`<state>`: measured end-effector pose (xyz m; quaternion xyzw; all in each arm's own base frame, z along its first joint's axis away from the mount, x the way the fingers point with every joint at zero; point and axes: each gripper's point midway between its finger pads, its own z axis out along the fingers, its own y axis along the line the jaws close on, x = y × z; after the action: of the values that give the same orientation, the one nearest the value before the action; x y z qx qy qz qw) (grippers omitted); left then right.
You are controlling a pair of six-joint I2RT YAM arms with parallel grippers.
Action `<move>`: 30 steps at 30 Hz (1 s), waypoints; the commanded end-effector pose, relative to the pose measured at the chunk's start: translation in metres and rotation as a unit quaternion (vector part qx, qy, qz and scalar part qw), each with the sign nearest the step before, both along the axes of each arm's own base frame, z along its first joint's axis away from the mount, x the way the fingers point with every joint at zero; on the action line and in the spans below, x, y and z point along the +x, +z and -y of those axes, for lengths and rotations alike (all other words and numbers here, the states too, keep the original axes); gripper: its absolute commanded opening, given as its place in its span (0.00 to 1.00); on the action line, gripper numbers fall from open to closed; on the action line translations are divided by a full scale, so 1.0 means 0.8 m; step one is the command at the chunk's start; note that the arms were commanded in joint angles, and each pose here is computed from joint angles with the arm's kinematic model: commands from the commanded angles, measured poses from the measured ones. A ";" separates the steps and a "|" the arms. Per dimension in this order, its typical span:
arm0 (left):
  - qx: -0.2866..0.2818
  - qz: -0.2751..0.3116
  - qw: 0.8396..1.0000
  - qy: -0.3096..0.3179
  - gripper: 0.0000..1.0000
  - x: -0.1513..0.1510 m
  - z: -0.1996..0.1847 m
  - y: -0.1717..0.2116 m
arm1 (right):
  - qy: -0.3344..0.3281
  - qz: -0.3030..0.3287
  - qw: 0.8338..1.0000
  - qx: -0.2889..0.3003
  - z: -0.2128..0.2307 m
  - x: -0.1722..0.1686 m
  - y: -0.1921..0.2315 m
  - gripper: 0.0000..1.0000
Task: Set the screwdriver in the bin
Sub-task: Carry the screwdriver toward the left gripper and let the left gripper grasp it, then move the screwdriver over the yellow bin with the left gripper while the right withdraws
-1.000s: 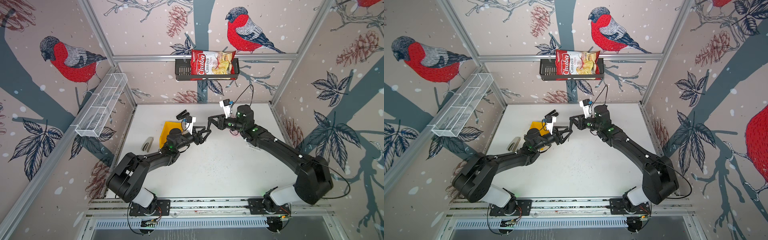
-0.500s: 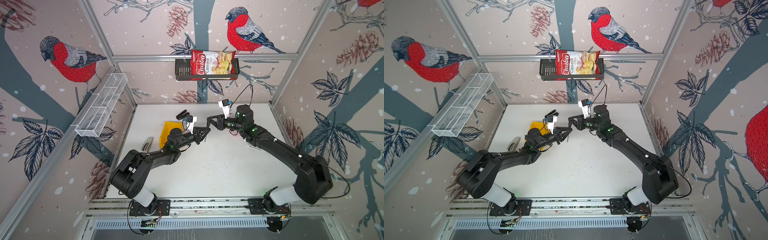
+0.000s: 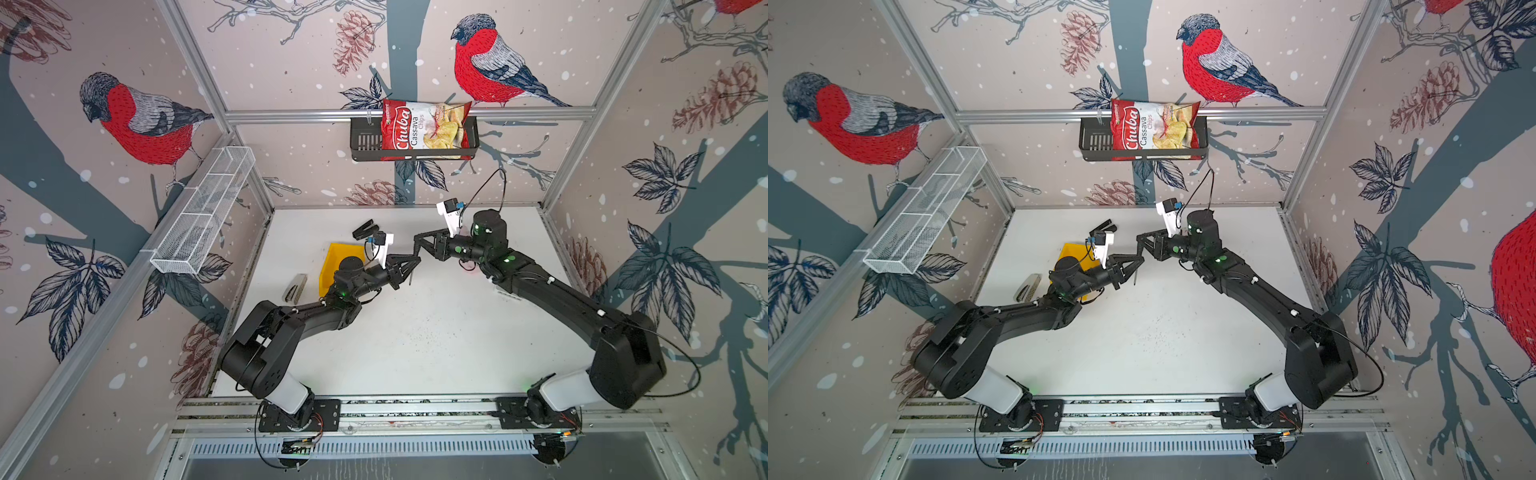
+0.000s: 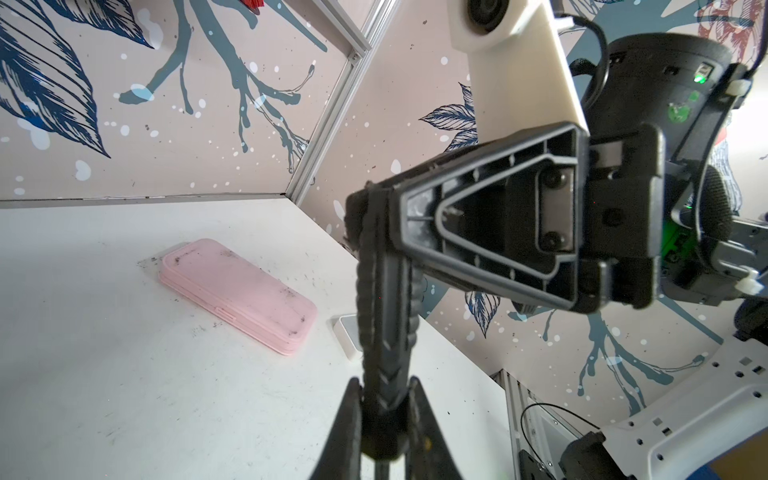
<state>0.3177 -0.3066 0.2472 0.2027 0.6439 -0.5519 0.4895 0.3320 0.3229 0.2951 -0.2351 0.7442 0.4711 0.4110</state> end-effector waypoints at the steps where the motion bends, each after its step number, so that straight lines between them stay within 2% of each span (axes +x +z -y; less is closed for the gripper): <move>1: -0.002 0.031 0.999 0.011 0.00 0.000 -0.005 0.014 | -0.001 0.030 1.000 0.004 0.003 -0.001 0.016 0.59; 3: 0.008 0.031 0.999 0.023 0.00 0.002 -0.011 0.011 | -0.004 0.037 0.999 0.006 0.005 -0.002 0.020 0.75; 5: 0.014 0.031 0.999 0.035 0.00 0.005 -0.019 0.011 | -0.005 0.046 0.999 0.008 0.007 -0.004 0.023 0.85; 10: 0.024 0.027 0.997 0.075 0.00 0.015 -0.055 0.010 | -0.004 0.064 0.998 0.004 0.009 -0.008 0.030 1.00; 16: 0.059 0.013 0.988 0.140 0.00 0.032 -0.107 0.004 | 0.006 0.099 0.995 -0.015 -0.004 -0.014 0.034 1.00; 22: 0.092 -0.010 0.972 0.215 0.00 0.051 -0.168 -0.005 | 0.034 0.141 0.989 -0.038 -0.035 -0.028 0.034 1.00; 25: 0.130 -0.020 0.960 0.247 0.00 0.061 -0.196 -0.016 | 0.046 0.163 0.984 -0.046 -0.049 -0.036 0.032 1.00; 30: 0.208 -0.049 0.928 0.305 0.00 0.084 -0.237 -0.039 | 0.069 0.181 0.979 -0.061 -0.069 -0.050 0.023 1.00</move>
<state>0.3792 -0.1338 0.2378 0.0679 0.7610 -0.3016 0.5703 0.2922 0.3731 0.3105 -0.3720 0.6803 0.4187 0.4728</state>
